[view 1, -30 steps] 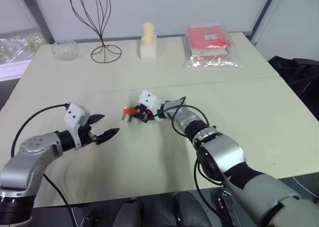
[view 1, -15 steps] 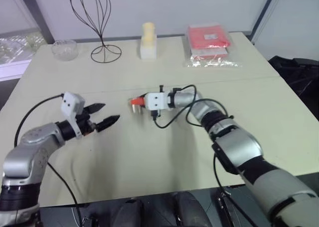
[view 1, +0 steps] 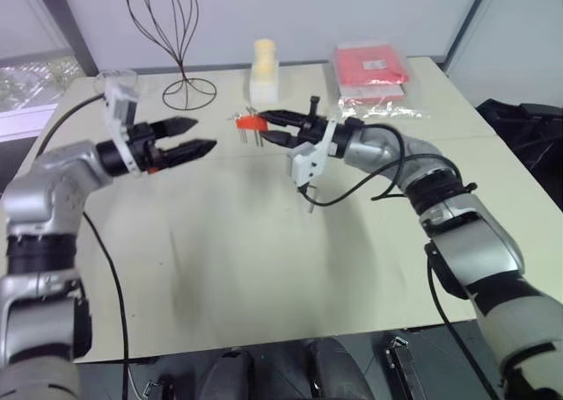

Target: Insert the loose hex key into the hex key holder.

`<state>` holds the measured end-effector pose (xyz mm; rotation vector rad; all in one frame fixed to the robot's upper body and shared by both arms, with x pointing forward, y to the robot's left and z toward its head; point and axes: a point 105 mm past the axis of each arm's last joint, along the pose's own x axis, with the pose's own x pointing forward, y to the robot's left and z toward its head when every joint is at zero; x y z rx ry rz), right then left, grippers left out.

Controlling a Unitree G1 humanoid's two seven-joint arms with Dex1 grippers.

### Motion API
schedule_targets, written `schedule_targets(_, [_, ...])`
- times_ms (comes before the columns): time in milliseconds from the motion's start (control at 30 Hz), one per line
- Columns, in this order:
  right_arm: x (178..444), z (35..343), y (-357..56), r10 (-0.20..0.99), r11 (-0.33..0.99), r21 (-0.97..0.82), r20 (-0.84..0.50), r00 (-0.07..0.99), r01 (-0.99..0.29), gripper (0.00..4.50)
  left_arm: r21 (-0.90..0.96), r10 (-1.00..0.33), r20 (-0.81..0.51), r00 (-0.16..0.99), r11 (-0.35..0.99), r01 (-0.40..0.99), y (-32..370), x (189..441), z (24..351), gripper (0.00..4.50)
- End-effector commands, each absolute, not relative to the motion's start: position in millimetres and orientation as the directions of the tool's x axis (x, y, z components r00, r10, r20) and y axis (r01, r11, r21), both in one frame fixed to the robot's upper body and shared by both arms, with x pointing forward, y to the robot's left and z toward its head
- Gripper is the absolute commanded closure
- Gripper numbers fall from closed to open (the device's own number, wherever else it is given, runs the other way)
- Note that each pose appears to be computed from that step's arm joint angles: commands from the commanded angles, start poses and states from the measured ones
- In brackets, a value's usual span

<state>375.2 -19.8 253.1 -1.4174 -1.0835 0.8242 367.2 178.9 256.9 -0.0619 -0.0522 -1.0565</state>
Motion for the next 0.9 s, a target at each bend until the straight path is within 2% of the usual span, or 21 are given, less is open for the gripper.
schedule_targets(33, [366.7,270.1,-22.3,0.941,0.089,-0.971,0.155,0.301,0.222,3.56,0.002,-0.909,0.079,0.409,0.411,0.912,167.4,373.9,266.0,0.00])
schedule_targets(333, [364.7,275.3,-28.7,0.932,0.101,-0.966,0.176,0.317,0.238,3.56,0.018,-0.965,0.087,0.249,0.252,0.968,132.2,383.0,275.7,0.00])
schedule_targets(900, [358.4,272.3,-24.7,0.935,0.102,-0.970,0.170,0.311,0.222,3.56,0.023,-0.968,0.104,0.227,0.231,0.973,118.2,387.9,270.2,0.00])
